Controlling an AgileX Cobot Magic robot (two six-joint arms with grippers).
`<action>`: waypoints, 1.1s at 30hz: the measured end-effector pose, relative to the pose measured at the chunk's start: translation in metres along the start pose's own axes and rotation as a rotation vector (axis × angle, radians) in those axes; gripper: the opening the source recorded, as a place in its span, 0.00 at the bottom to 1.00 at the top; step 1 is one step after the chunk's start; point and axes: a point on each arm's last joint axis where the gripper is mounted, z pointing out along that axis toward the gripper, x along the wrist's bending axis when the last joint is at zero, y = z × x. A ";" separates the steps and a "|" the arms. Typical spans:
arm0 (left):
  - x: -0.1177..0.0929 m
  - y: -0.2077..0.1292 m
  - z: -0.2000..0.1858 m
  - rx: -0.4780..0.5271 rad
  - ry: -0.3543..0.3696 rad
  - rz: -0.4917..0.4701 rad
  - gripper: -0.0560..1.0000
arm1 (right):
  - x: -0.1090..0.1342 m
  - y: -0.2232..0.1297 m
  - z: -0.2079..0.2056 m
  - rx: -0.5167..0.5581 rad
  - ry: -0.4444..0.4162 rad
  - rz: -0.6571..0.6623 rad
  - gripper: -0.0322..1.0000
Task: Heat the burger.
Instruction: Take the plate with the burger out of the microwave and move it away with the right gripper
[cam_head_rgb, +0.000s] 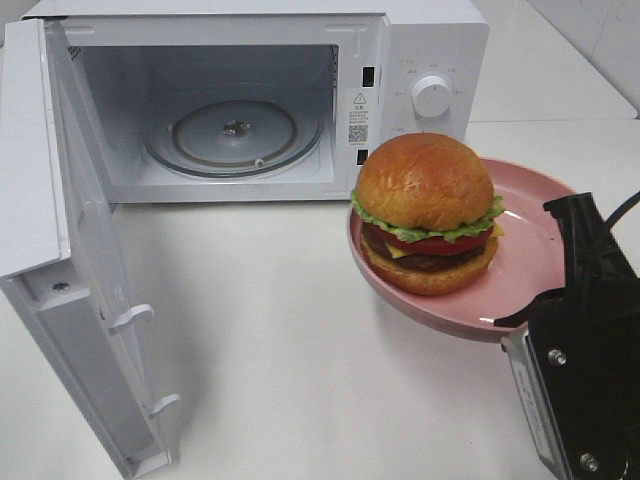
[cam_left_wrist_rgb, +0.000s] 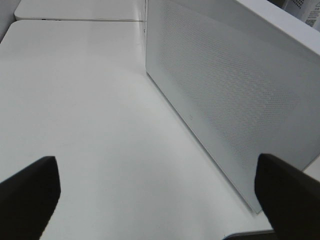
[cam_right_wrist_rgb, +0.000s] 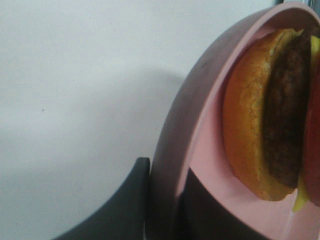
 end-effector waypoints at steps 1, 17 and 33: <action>0.000 0.000 0.000 0.000 0.000 0.000 0.98 | 0.000 0.000 0.000 0.000 0.000 0.000 0.16; 0.000 0.000 0.000 0.000 0.000 0.000 0.98 | -0.004 -0.035 -0.008 0.372 -0.130 0.414 0.16; 0.000 0.000 0.000 0.000 0.000 0.000 0.98 | -0.007 -0.047 0.000 0.658 -0.206 0.828 0.16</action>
